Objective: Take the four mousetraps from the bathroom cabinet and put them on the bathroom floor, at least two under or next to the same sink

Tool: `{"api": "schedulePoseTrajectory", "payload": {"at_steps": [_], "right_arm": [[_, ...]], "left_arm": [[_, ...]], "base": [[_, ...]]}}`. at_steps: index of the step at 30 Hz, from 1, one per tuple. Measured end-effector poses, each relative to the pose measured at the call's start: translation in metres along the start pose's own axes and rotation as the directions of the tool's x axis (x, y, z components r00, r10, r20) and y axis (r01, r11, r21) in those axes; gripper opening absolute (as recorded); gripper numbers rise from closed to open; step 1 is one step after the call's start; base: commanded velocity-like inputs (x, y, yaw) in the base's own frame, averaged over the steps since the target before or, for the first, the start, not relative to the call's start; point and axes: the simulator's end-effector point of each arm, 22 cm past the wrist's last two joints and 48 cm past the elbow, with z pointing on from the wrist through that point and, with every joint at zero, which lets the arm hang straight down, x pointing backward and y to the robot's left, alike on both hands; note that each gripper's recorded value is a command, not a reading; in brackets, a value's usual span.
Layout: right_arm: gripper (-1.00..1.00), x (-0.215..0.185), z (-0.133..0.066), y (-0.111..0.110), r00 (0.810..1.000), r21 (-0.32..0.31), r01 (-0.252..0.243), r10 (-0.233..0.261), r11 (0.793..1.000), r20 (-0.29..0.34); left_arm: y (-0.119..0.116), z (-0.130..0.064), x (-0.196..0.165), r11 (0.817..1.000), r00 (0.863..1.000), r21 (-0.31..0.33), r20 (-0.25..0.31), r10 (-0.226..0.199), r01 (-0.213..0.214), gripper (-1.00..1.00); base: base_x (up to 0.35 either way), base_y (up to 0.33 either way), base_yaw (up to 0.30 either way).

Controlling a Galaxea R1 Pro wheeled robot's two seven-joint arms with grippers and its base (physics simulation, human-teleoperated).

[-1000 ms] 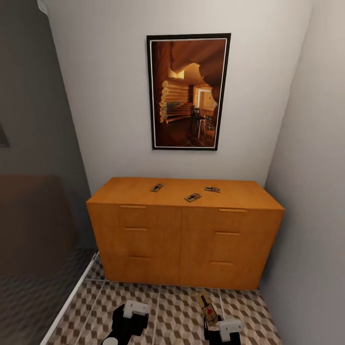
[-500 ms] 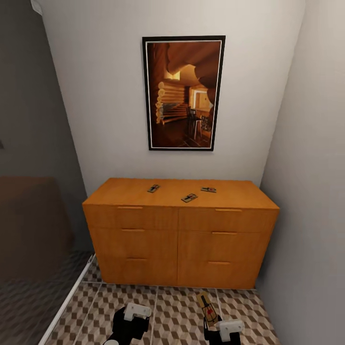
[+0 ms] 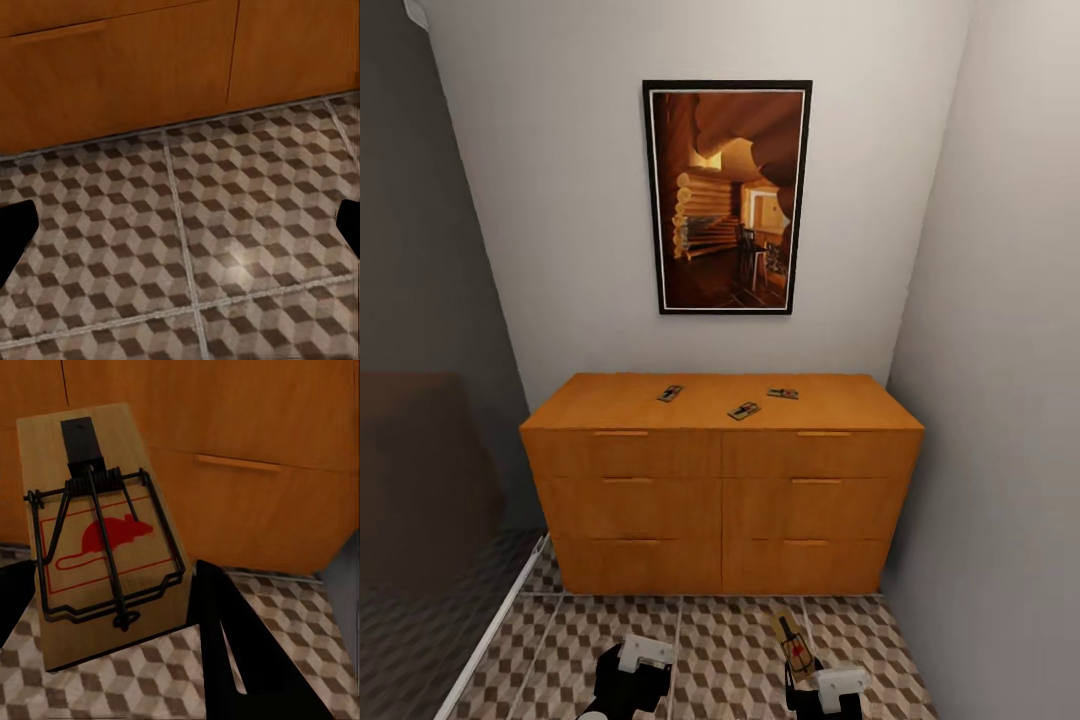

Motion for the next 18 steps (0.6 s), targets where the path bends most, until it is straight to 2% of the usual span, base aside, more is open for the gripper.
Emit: {"api": "schedulePoseTrajectory", "payload": {"at_steps": [9,18], "right_arm": [[-1.00,-0.0033,0.0002,-0.0005,1.000,0.001,0.000,0.000,1.000,0.007],[-1.00,-0.0074,0.0004,-0.0009,1.000,0.002,0.000,0.000,1.000,0.016]], "left_arm": [[-0.0005,-0.0010,-0.0025,1.000,1.000,0.001,0.006,0.003,-0.003,1.00],[0.0000,-0.0024,-0.0060,1.000,1.000,-0.001,0.014,0.004,-0.004,1.00]], "base": [[-0.170,0.112,-0.259],[-0.036,0.016,-0.240]]}}
